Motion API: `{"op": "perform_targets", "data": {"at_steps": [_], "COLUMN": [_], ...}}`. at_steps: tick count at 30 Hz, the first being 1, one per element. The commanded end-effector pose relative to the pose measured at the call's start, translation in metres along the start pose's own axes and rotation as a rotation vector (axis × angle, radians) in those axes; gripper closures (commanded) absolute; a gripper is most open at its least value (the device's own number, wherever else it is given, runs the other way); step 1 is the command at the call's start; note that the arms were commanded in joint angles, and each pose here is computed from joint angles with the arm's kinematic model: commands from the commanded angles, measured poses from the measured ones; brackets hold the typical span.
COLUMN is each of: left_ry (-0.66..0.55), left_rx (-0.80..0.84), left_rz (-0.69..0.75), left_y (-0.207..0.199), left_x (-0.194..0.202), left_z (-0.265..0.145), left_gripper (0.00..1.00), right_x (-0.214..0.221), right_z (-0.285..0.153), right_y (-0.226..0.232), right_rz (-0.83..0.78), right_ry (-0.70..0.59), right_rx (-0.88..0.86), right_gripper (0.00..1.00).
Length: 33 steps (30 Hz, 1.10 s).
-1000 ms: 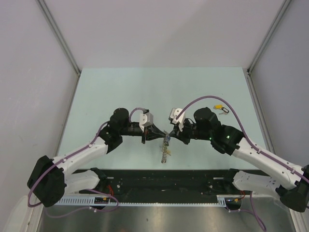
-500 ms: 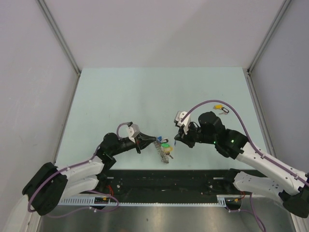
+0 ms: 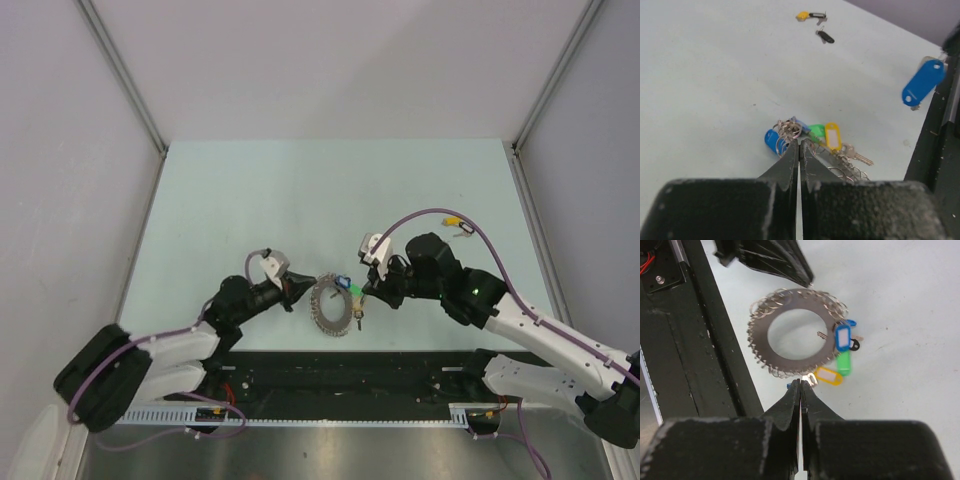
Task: Put the keys on the keyring
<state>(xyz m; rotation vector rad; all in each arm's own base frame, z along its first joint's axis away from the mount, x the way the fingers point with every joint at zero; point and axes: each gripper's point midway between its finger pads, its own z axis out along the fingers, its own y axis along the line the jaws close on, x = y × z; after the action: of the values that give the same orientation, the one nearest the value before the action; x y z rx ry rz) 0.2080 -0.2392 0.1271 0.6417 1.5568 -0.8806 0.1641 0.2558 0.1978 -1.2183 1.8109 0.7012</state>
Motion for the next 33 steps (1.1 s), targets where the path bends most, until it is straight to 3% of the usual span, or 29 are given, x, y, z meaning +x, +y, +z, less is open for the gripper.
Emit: {"op": "perform_targets", "data": {"at_steps": [1, 7, 10, 14, 17, 27, 33], "left_ry": [-0.070, -0.137, -0.205, -0.239, -0.229, -0.214, -0.126], "left_rx": [0.059, 0.187, 0.246, 0.259, 0.208, -0.100, -0.136], "left_rz": [0.029, 0.048, 0.073, 0.048, -0.008, -0.217, -0.201], "left_y": [-0.001, -0.003, -0.009, -0.008, -0.002, 0.035, 0.029], "left_x": [-0.039, -0.081, -0.114, -0.118, -0.093, 0.002, 0.035], "left_z": [0.048, 0.129, 0.157, 0.177, 0.171, 0.085, 0.073], "left_gripper": [1.00, 1.00, 1.00, 1.00, 1.00, 1.00, 1.00], "right_x": [-0.012, -0.014, -0.013, -0.013, -0.009, -0.003, -0.001], "right_z": [-0.004, -0.016, -0.023, -0.032, -0.032, -0.015, -0.008], "right_y": [-0.002, -0.010, -0.016, -0.022, -0.022, -0.014, -0.010], "right_rz": [-0.003, -0.012, -0.010, -0.006, -0.001, 0.008, 0.012], "right_ry": [-0.046, -0.064, -0.064, -0.081, -0.073, -0.040, -0.033], "right_rx": [0.012, 0.080, 0.120, 0.163, 0.160, 0.081, 0.044], "right_gripper": [1.00, 1.00, 1.00, 1.00, 1.00, 1.00, 1.00]}}
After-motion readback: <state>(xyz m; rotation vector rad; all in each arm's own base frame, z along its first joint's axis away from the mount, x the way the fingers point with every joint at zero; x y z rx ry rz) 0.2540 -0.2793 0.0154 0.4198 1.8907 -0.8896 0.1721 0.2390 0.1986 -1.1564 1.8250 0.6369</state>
